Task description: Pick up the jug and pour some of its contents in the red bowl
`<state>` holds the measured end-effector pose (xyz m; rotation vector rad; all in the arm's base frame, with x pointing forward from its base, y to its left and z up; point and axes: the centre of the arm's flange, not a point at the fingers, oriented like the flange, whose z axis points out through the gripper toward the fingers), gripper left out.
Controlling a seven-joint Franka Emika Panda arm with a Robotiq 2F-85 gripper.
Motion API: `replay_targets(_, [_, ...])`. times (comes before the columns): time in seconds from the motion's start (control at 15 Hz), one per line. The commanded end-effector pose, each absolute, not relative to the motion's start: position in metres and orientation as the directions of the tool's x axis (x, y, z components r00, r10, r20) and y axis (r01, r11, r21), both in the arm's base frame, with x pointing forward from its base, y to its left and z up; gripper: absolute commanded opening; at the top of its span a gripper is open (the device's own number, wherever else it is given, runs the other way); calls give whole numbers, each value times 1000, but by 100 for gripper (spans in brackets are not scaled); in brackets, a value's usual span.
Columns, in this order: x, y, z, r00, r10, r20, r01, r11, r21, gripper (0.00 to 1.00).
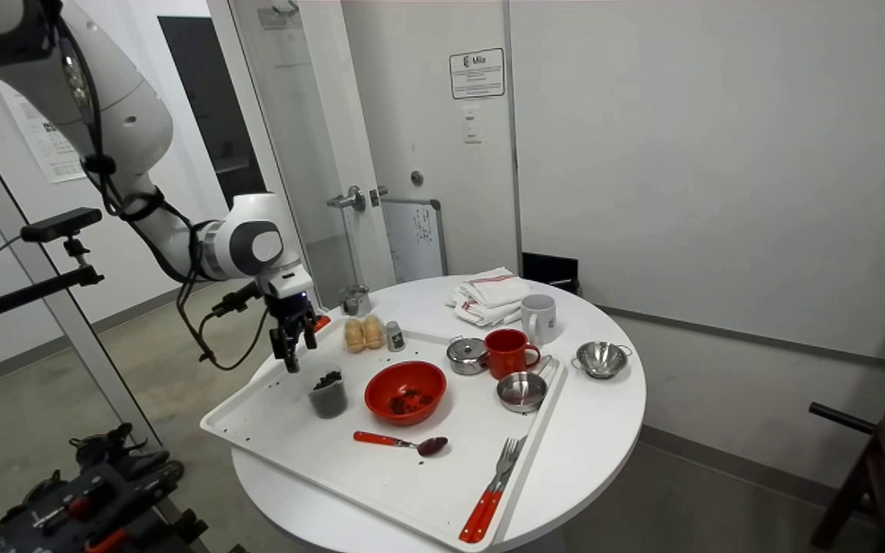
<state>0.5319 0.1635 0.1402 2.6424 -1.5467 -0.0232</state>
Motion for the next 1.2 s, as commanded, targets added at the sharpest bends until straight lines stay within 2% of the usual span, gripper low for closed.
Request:
replay_targets(0.0, [533, 165, 136, 502, -865, 1, -859, -498, 119, 100])
replay_targets(0.73, [520, 175, 105, 535, -845, 0, -829, -526, 189, 98])
replay_targets(0.8, [519, 175, 104, 537, -844, 1, -829, -527, 189, 74])
replay_targets(0.87, [519, 174, 104, 538, -843, 3, -829, -528, 187, 74])
replay_targets(0.93, [519, 174, 103, 539, -842, 2, -827, -529, 190, 69])
replay_targets(1.13, [520, 173, 103, 539, -842, 2, -827, -529, 190, 47])
